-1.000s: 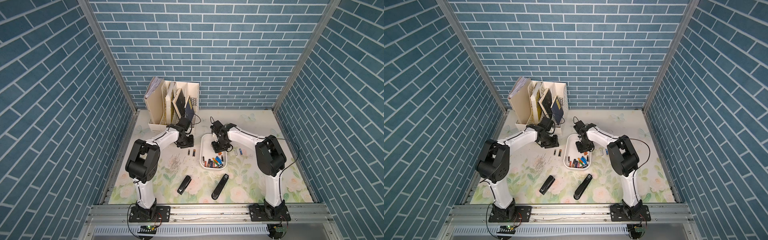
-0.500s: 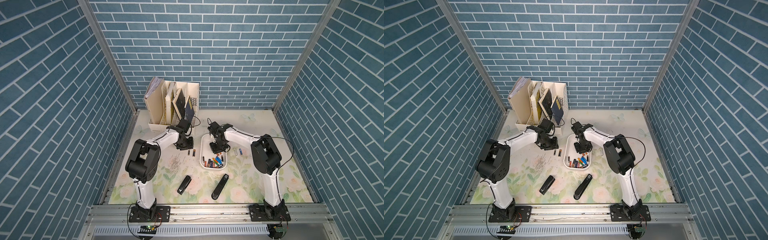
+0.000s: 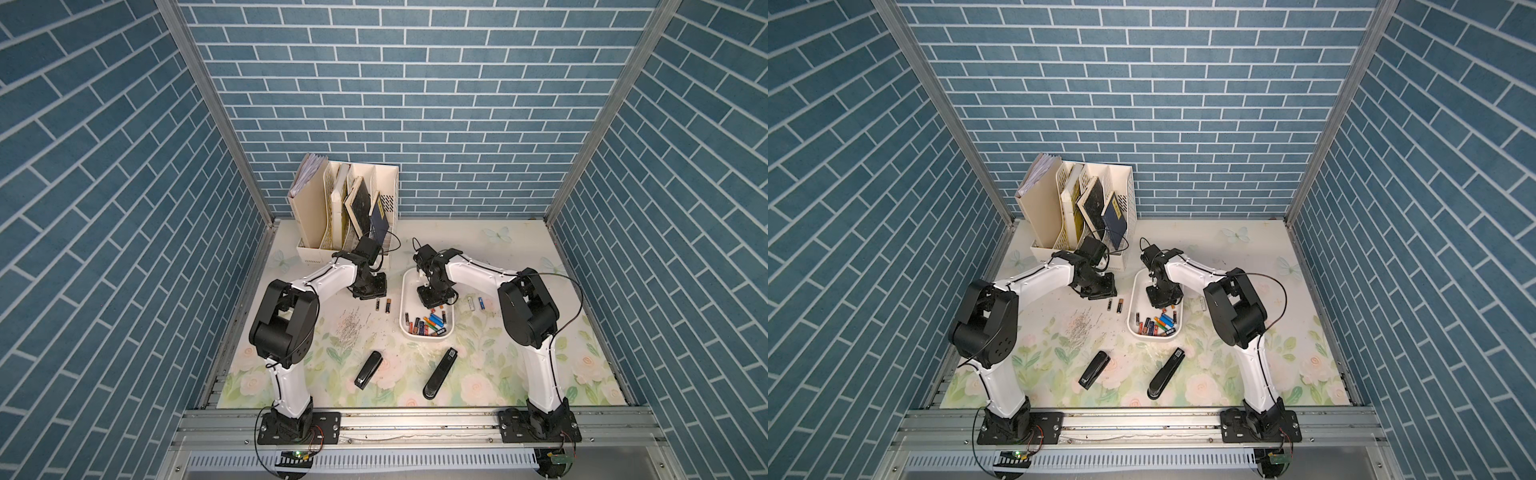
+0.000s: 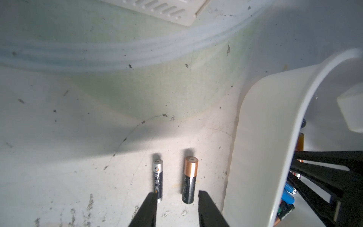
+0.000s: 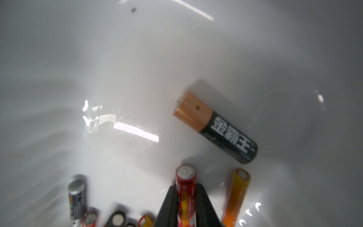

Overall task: Take the batteries out of the storage box
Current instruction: Pick up the battery from the storage box, then place the battery at the center of the board.

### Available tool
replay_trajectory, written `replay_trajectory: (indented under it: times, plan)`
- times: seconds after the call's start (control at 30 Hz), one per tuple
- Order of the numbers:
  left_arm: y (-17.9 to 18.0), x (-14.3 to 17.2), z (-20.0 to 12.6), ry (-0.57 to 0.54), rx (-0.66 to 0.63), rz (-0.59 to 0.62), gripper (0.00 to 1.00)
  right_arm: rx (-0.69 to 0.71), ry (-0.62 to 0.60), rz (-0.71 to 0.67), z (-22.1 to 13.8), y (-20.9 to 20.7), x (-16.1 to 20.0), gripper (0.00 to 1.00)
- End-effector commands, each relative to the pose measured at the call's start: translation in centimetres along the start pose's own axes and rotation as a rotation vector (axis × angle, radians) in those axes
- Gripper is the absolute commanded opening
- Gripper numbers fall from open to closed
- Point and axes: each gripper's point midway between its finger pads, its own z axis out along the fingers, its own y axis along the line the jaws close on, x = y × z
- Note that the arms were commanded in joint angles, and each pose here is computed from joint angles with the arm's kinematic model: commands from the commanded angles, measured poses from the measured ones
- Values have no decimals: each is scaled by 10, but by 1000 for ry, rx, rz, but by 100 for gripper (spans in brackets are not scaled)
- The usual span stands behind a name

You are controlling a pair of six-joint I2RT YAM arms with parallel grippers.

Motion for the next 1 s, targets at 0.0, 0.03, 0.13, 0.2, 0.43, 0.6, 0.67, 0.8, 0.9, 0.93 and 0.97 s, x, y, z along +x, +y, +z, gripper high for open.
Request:
replay_trajectory:
  times: [0.0,0.03,0.13,0.2,0.43,0.6,0.67,0.8,0.9,0.93,0.97]
  plan:
    - [-9,-4,-12,-19,15,9,41,-7,-2,-19,-2,4,-3,15]
    - [-9,-4,-11,-19,16,6,40,-29,-3,-19,-6,8,-4,14]
    - [-11,-2,-7,-9,18,9,41,-46,-25,-23,-17,13,-9,14]
    - [-13,-2,-6,-6,19,12,41,-59,-48,-24,-28,15,-15,14]
    - [-15,-4,-6,-3,14,19,41,-97,-107,-15,-65,16,-28,13]
    - [-14,-4,-7,-5,11,21,40,-127,-150,11,-91,3,-32,13]
    - [-13,-3,-5,-1,8,22,41,-117,-162,24,-100,-7,-32,13]
    - [-13,-3,-6,-3,9,23,40,-90,-186,61,-120,-32,-28,13]
    - [-14,-4,-6,-4,11,25,41,-68,-197,92,-133,-55,-22,13]
    - [-14,-5,-6,-5,11,25,41,-56,-197,101,-136,-62,-20,13]
    - [-14,-5,-5,-2,11,26,41,-43,-197,113,-139,-71,-16,13]
